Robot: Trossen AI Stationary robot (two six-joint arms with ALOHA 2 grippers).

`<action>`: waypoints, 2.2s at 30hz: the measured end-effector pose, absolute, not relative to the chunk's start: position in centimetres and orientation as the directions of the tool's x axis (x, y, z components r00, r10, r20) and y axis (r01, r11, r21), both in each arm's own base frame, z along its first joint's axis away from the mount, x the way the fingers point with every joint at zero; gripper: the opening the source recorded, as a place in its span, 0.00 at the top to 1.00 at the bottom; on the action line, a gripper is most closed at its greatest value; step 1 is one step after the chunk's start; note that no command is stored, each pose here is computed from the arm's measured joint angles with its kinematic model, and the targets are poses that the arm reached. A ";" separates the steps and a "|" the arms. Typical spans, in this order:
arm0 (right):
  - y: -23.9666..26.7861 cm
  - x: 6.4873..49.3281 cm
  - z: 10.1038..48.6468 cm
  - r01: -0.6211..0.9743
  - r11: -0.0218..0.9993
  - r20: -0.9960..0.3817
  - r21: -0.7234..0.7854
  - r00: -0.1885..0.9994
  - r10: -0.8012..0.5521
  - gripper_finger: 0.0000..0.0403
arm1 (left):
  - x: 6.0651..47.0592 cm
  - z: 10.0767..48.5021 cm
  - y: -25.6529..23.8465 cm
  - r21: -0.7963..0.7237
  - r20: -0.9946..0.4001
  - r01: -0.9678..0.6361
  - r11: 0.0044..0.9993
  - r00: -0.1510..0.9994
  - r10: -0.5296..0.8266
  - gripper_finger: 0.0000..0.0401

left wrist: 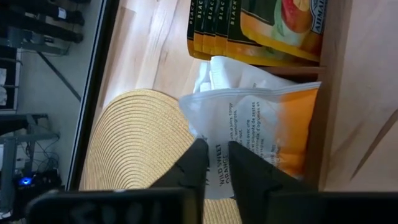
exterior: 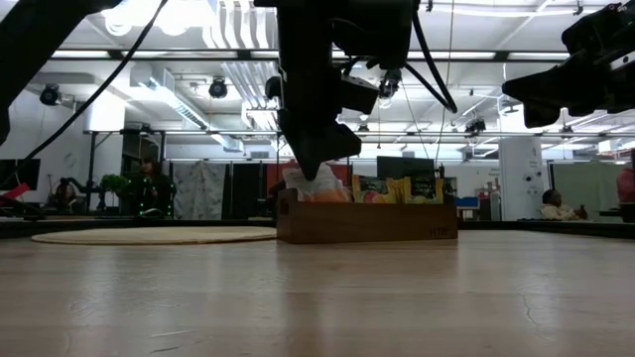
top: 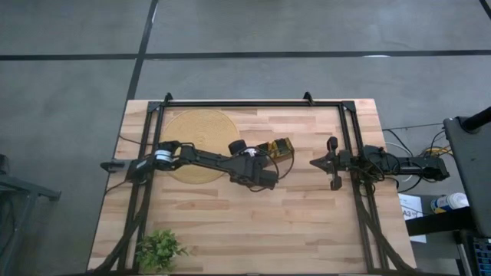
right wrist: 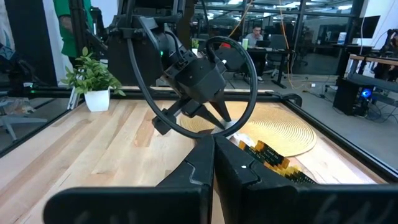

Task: Pick & Place Tea
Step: Put the white tea bag into the left section of the wooden organizer

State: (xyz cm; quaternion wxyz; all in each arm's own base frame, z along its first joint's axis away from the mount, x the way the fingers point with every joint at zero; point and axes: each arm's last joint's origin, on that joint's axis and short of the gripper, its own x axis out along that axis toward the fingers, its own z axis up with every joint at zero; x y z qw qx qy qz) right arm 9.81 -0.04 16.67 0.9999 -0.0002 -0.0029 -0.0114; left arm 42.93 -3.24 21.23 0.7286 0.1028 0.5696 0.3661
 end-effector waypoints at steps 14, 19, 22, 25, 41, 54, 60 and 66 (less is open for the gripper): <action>0.0 9.8 16.7 0.023 1.000 0.006 0.000 1.000 -0.023 0.98 | 42.7 22.8 -3.2 0.578 -0.756 -0.388 0.718 0.079 0.650 0.65; 0.0 9.8 16.7 0.023 1.000 0.006 0.000 1.000 -0.023 0.98 | 42.7 24.5 -3.2 0.575 -0.755 -0.391 0.719 0.084 0.650 0.65; 0.0 9.8 16.7 0.023 1.000 0.006 0.000 1.000 -0.023 0.98 | 42.8 25.0 -3.2 0.569 -0.755 -0.398 0.719 0.092 0.649 0.65; 0.0 9.8 16.7 0.023 1.000 0.006 0.000 1.000 -0.023 0.98 | 42.7 25.3 -3.3 0.560 -0.764 -0.397 0.727 0.092 0.639 0.65; 0.0 9.8 16.7 0.023 1.000 0.006 0.000 1.000 -0.023 0.98 | 43.8 26.0 -3.4 0.231 -0.947 -0.217 0.948 0.172 0.270 0.97; 0.0 9.8 16.7 0.023 1.000 0.006 0.000 1.000 -0.023 0.98 | 44.4 22.2 -2.5 0.211 -0.951 -0.182 0.961 0.190 0.245 1.00; 0.0 9.8 16.7 0.023 1.000 0.006 0.000 1.000 -0.023 0.98 | 44.5 21.8 -2.4 0.234 -0.940 -0.206 0.950 0.200 0.275 1.00; 0.0 9.8 16.7 0.023 1.000 0.006 0.000 1.000 -0.023 0.98 | 44.5 21.9 -2.3 0.278 -0.924 -0.226 0.934 0.202 0.324 1.00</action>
